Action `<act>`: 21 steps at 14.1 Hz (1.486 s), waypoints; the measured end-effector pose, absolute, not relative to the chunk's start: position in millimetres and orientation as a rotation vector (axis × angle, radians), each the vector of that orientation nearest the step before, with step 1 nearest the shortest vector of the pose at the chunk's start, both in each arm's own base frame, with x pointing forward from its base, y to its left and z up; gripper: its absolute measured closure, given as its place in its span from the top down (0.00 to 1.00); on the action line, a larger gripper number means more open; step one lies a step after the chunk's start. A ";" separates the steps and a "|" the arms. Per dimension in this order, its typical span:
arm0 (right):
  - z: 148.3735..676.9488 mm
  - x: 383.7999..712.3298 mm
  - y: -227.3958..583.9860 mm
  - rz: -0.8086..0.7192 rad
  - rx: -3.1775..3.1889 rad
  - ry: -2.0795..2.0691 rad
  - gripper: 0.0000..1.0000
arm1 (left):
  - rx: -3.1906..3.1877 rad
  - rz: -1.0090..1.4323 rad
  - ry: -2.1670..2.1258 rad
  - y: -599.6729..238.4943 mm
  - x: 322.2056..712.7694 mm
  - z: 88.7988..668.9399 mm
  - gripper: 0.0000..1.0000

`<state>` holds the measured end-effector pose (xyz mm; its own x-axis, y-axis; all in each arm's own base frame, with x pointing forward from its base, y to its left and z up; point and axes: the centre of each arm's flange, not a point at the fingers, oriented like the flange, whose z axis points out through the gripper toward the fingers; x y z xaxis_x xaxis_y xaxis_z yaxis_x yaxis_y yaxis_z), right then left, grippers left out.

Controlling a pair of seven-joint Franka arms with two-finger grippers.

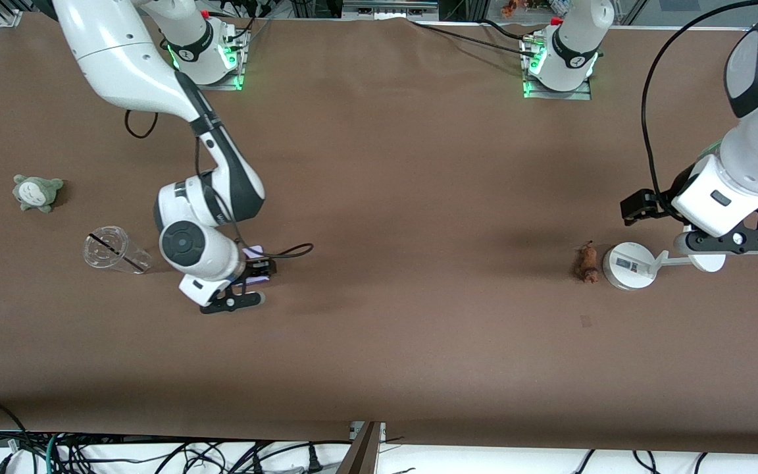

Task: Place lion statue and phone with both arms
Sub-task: 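Release the lion and withdraw the left gripper while the right gripper carries the phone, then lower the white phone beside the clear cup and open the right gripper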

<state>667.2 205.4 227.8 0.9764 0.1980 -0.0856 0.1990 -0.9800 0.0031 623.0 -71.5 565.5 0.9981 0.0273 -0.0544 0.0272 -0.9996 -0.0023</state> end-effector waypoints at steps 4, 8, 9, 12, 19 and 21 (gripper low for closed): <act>221.1 670.0 166.5 -0.202 3.103 0.279 0.84 | -3.143 -0.153 -0.074 -54.6 593.3 577.8 1.00; 217.6 675.2 124.8 -0.217 3.097 0.238 0.84 | -3.087 -0.097 -0.064 -41.1 568.4 574.8 1.00; 215.9 676.6 109.2 -0.224 3.100 0.208 0.84 | -3.085 -0.068 -0.063 -41.2 566.7 572.6 1.00; 212.5 679.0 73.3 -0.238 3.105 0.151 0.84 | -3.084 -0.048 -0.060 -42.4 565.3 570.9 1.00; 196.3 673.7 62.1 -0.267 3.105 0.130 0.84 | -3.083 -0.027 -0.058 -43.0 563.8 569.7 1.00; 191.4 674.0 55.9 -0.267 3.106 0.116 0.84 | -3.083 -0.027 -0.057 -43.5 563.8 569.7 1.00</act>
